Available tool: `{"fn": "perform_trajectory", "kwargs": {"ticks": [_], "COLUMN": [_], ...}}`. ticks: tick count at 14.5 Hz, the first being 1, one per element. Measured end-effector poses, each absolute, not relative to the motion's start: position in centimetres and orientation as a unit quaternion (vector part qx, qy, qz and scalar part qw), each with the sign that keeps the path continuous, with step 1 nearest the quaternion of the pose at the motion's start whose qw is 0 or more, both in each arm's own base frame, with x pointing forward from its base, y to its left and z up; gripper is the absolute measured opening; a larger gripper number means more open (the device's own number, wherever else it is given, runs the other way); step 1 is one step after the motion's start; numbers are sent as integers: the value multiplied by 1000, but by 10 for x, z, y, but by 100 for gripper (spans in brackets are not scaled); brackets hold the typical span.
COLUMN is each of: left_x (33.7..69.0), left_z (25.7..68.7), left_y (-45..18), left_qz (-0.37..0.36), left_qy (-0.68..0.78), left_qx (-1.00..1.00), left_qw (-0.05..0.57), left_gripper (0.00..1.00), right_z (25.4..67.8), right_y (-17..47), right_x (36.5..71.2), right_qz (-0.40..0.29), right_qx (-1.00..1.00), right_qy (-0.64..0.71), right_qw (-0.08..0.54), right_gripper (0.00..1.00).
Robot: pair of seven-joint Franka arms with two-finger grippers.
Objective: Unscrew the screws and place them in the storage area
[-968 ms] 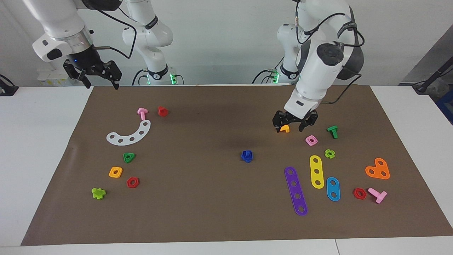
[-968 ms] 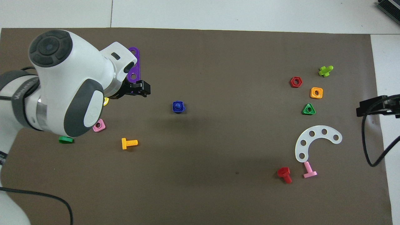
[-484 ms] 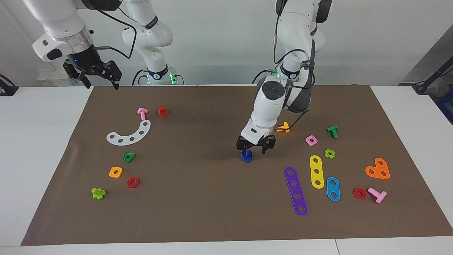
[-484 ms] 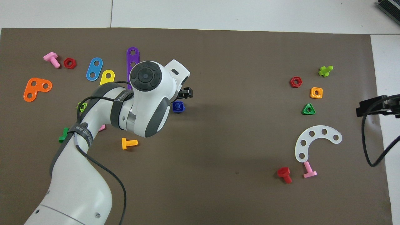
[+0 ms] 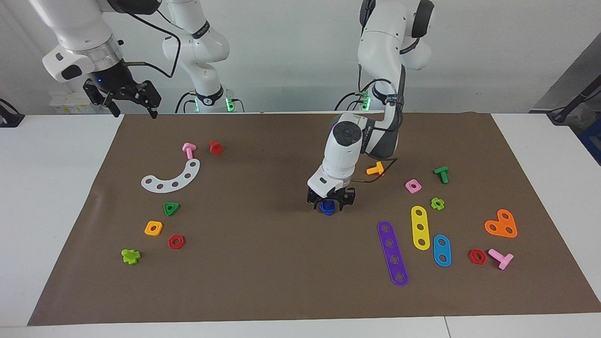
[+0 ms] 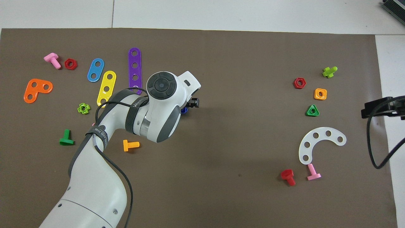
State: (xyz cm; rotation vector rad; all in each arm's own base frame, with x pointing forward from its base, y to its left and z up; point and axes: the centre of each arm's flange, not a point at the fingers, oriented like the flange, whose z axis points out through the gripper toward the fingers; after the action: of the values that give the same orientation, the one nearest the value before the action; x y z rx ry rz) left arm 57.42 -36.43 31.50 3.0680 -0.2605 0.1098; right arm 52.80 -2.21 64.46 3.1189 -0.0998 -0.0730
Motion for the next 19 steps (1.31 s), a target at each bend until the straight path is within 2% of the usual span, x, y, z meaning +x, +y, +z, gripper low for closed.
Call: {"fn": "perform_trajectory", "kwargs": {"ticks": [4,5,6,7,8,10,11,12,19], "left_x": [571,571,570,569,568,567,567,567,573], "left_z": [309,308,308,309,309,308,308,308,321], "left_y": [-362,-362,-363,-365,-367,-368,-368,-367,-362], "left_qz": [30,29,29,29,29,28,28,28,16], "left_qy": [-103,-105,-107,-109,-111,-112,-112,-112,-108], "left_qx": [994,994,994,993,993,993,993,993,994], "left_qw": [26,26,26,26,26,26,26,25,19], "left_gripper": [83,77,76,70,70,56,56,47,46], "right_z": [644,644,644,644,644,644,644,644,644], "right_y": [-23,-23,-23,-23,-23,-24,-24,-24,-24], "right_x": [528,528,528,528,528,528,528,528,528], "right_qz": [-24,-24,-24,-24,-24,-24,-24,-24,-24], "right_qx": [999,999,999,999,999,999,999,999,999], "right_qy": [-33,-33,-33,-33,-33,-33,-33,-33,-33], "right_qw": [10,10,10,10,10,10,10,10,10], "right_gripper": [100,100,100,100,100,100,100,100,100]}}
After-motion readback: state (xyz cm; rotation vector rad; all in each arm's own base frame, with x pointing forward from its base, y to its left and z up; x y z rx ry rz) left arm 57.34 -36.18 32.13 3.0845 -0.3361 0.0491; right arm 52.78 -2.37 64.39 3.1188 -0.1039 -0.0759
